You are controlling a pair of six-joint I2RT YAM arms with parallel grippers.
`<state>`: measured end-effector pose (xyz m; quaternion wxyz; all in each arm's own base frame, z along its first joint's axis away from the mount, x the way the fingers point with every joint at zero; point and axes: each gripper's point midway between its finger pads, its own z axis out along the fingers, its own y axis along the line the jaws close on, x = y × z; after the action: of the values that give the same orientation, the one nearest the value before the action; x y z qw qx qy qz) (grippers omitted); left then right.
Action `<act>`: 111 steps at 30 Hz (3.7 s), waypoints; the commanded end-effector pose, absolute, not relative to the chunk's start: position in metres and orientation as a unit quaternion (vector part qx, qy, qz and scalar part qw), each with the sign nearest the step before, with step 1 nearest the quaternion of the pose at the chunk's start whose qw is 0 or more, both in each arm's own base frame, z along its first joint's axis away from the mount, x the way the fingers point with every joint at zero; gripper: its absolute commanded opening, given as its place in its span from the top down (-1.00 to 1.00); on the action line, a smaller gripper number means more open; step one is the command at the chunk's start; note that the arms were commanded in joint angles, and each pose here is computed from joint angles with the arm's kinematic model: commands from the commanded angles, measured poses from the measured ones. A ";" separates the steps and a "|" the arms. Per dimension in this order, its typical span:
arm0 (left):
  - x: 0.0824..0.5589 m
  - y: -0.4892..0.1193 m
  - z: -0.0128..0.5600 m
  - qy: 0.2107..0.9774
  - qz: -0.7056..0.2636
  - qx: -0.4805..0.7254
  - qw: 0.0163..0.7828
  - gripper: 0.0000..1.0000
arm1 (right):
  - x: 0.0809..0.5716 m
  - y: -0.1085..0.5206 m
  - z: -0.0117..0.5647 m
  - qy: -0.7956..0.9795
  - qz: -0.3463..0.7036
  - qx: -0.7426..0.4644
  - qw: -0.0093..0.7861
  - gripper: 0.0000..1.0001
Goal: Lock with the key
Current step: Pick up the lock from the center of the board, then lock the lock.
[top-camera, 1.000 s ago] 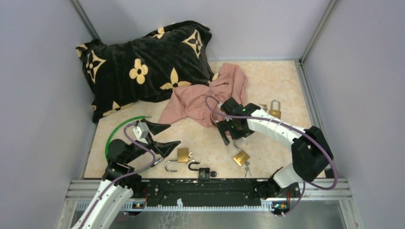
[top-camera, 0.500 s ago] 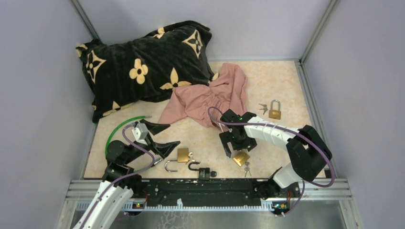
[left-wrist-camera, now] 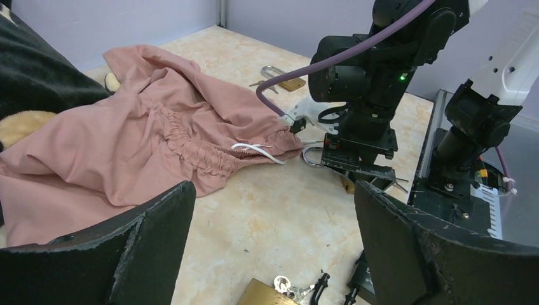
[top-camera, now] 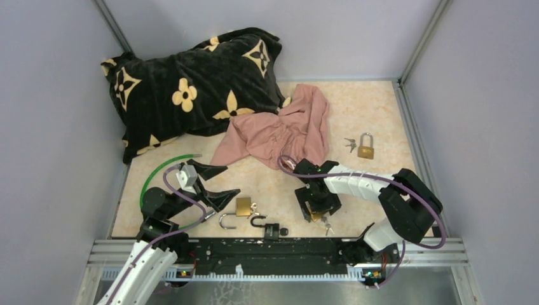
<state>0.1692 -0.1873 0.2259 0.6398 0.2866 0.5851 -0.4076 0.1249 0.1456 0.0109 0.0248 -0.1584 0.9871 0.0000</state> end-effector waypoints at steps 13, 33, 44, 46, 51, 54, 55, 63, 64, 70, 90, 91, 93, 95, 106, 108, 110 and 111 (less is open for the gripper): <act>0.166 -0.188 0.230 0.574 -0.414 0.292 0.644 -0.97 | 0.158 0.159 0.003 0.977 -0.022 -0.188 0.094 -0.63; 0.115 -0.208 0.221 0.418 -0.358 0.634 0.544 -0.64 | 0.149 0.247 0.071 0.884 0.284 -0.297 0.223 1.00; 0.148 -0.242 0.142 0.273 -0.232 0.824 0.439 -0.49 | 0.118 0.302 0.140 0.728 0.479 -0.389 0.300 1.00; 0.160 -0.257 0.140 0.244 -0.203 0.832 0.455 -0.66 | 0.112 0.309 0.147 0.710 0.493 -0.404 0.300 1.00; 0.185 -0.284 0.158 0.253 -0.179 0.805 0.506 -0.77 | 0.097 0.322 0.153 0.686 0.499 -0.440 0.294 1.00; 0.178 -0.283 0.149 0.264 -0.197 0.810 0.486 -0.66 | 0.097 0.326 0.155 0.682 0.500 -0.445 0.296 1.00; 0.173 -0.280 0.143 0.264 -0.204 0.816 0.472 -0.57 | 0.097 0.327 0.158 0.679 0.500 -0.447 0.299 1.00; 0.144 -0.273 0.128 0.265 -0.239 0.828 0.431 0.01 | 0.100 0.333 0.174 0.665 0.496 -0.461 0.316 1.00; 0.144 -0.275 0.130 0.266 -0.241 0.825 0.436 0.13 | 0.100 0.334 0.175 0.664 0.495 -0.463 0.316 1.00; 0.145 -0.278 0.133 0.272 -0.236 0.822 0.442 1.00 | 0.102 0.335 0.175 0.664 0.487 -0.466 0.322 1.00; 0.158 -0.270 0.230 0.520 -0.322 0.601 0.515 1.00 | 0.140 0.282 0.195 0.649 0.484 -0.375 0.452 -0.97; 0.153 -0.269 0.237 0.523 -0.342 0.588 0.513 1.00 | 0.141 0.280 0.200 0.637 0.490 -0.374 0.463 -0.97; 0.144 -0.266 0.253 0.530 -0.390 0.556 0.508 1.00 | 0.140 0.278 0.210 0.615 0.489 -0.388 0.482 -0.97; 0.141 -0.263 0.268 0.532 -0.427 0.526 0.508 1.00 | 0.133 0.281 0.222 0.583 0.502 -0.410 0.490 -0.97; 0.129 -0.255 0.282 0.511 -0.499 0.475 0.515 1.00 | 0.132 0.306 0.259 0.528 0.574 -0.395 0.485 -0.85; 0.125 -0.256 0.283 0.504 -0.505 0.477 0.513 1.00 | 0.137 0.310 0.264 0.526 0.572 -0.391 0.493 -0.87; 0.124 -0.255 0.283 0.504 -0.508 0.477 0.511 1.00 | 0.140 0.314 0.269 0.520 0.569 -0.395 0.499 -0.89; 0.124 -0.255 0.282 0.505 -0.508 0.477 0.510 1.00 | 0.141 0.316 0.271 0.518 0.568 -0.397 0.501 -0.89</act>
<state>0.1330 -0.2537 0.2453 0.4728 0.4643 0.5676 -0.4886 0.1363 0.3043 0.2149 0.4432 -0.3886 0.5895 0.5524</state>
